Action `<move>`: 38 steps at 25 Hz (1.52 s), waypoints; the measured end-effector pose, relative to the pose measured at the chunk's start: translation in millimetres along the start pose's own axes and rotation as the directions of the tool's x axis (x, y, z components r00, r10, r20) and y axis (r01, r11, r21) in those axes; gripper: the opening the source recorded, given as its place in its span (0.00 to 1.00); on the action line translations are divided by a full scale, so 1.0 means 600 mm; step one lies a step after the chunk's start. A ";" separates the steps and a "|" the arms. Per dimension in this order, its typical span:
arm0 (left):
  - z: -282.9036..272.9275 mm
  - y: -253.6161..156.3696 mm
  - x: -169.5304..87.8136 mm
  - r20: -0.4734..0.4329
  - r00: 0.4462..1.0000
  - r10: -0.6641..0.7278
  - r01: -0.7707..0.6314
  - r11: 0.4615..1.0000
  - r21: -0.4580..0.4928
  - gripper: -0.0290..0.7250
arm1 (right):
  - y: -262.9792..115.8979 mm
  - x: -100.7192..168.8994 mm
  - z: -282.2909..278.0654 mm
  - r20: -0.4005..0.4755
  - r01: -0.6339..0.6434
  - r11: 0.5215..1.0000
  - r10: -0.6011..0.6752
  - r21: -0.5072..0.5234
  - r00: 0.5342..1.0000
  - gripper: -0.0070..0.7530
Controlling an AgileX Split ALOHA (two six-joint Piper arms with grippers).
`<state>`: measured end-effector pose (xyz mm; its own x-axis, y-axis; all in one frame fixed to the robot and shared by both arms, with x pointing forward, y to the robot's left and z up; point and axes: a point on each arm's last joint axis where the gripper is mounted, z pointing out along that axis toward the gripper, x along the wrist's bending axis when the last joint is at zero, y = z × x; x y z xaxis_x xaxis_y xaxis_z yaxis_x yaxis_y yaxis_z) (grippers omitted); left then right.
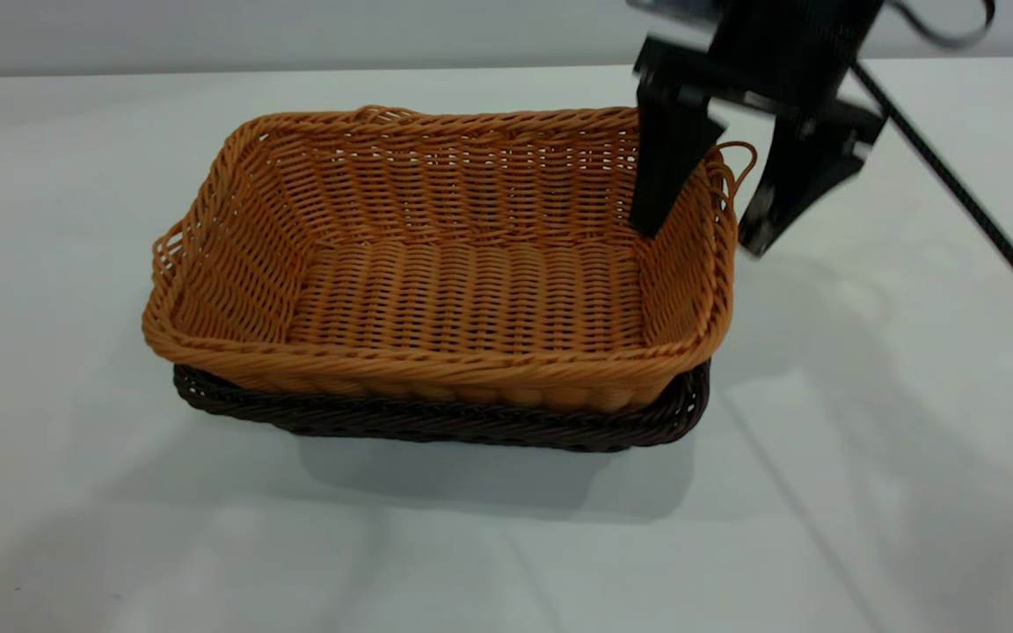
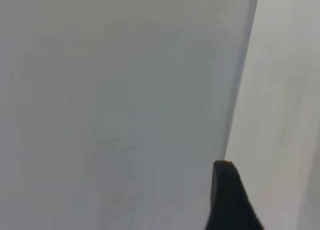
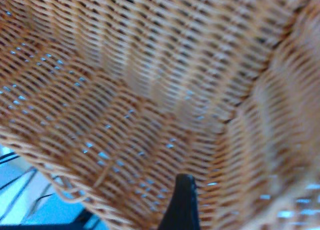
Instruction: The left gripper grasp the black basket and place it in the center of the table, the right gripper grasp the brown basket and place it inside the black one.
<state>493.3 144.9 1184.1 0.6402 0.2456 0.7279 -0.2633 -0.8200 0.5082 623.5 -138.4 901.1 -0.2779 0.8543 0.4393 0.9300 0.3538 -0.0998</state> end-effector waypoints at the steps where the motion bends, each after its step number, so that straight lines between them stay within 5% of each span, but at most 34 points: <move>1: -0.006 0.001 0.001 -0.007 1.000 0.000 0.000 1.000 -0.005 0.55 | 0.005 0.000 -0.011 0.030 0.006 1.000 -0.006 -0.013 1.000 0.79; 5: -0.050 0.011 0.009 -0.056 0.998 0.005 -0.007 0.999 -0.036 0.55 | 0.007 0.007 -0.064 0.150 -0.017 0.997 0.028 -0.077 0.988 0.73; 9: -0.116 0.019 0.009 -0.081 0.994 -0.067 0.062 0.996 -0.070 0.55 | -0.024 0.052 -0.160 0.175 0.019 0.978 0.018 -0.209 0.984 0.72; 15: -0.212 0.005 -0.021 -0.001 0.942 -0.336 0.336 0.941 0.028 0.55 | -0.147 0.150 -0.344 0.201 0.153 0.867 -0.062 -0.475 0.978 0.72; 17: -0.240 -0.013 -0.034 -0.010 0.903 -0.429 0.426 0.894 0.141 0.55 | -0.199 0.177 -0.392 0.214 0.192 0.814 -0.086 -0.548 0.973 0.72; 20: -0.272 -0.047 -0.054 -0.096 0.809 -0.580 0.572 0.738 0.358 0.55 | -0.284 0.208 -0.445 0.228 0.229 0.732 -0.103 -0.642 0.968 0.72; 22: -0.282 -0.058 -0.050 -0.212 0.735 -0.644 0.671 0.646 0.365 0.55 | -0.340 0.216 -0.459 0.239 0.237 0.698 -0.096 -0.676 0.966 0.72; 25: -0.286 -0.067 -0.055 -0.286 0.657 -0.698 0.750 0.565 0.344 0.55 | -0.399 0.202 -0.435 0.253 0.212 0.714 -0.052 -0.667 0.966 0.72; 29: -0.270 -0.086 -0.088 -0.269 0.644 -0.716 0.750 0.524 0.403 0.55 | -0.459 0.156 -0.366 0.323 0.184 0.780 0.025 -0.599 0.946 0.72; 32: -0.242 -0.110 -0.132 -0.223 0.643 -0.733 0.721 0.481 0.499 0.55 | -0.503 0.117 -0.295 0.352 0.139 0.834 0.069 -0.534 0.933 0.72; 38: -0.189 -0.161 -0.234 -0.127 0.600 -0.790 0.620 0.359 0.697 0.55 | -0.567 0.067 -0.184 0.347 0.108 0.844 0.097 -0.526 0.933 0.72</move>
<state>346.8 248.2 1084.9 0.5009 0.8604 0.0937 0.8056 -0.5030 0.3131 323.0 -266.6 1051.4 -0.2525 0.9634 0.0905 0.8814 0.1904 0.4322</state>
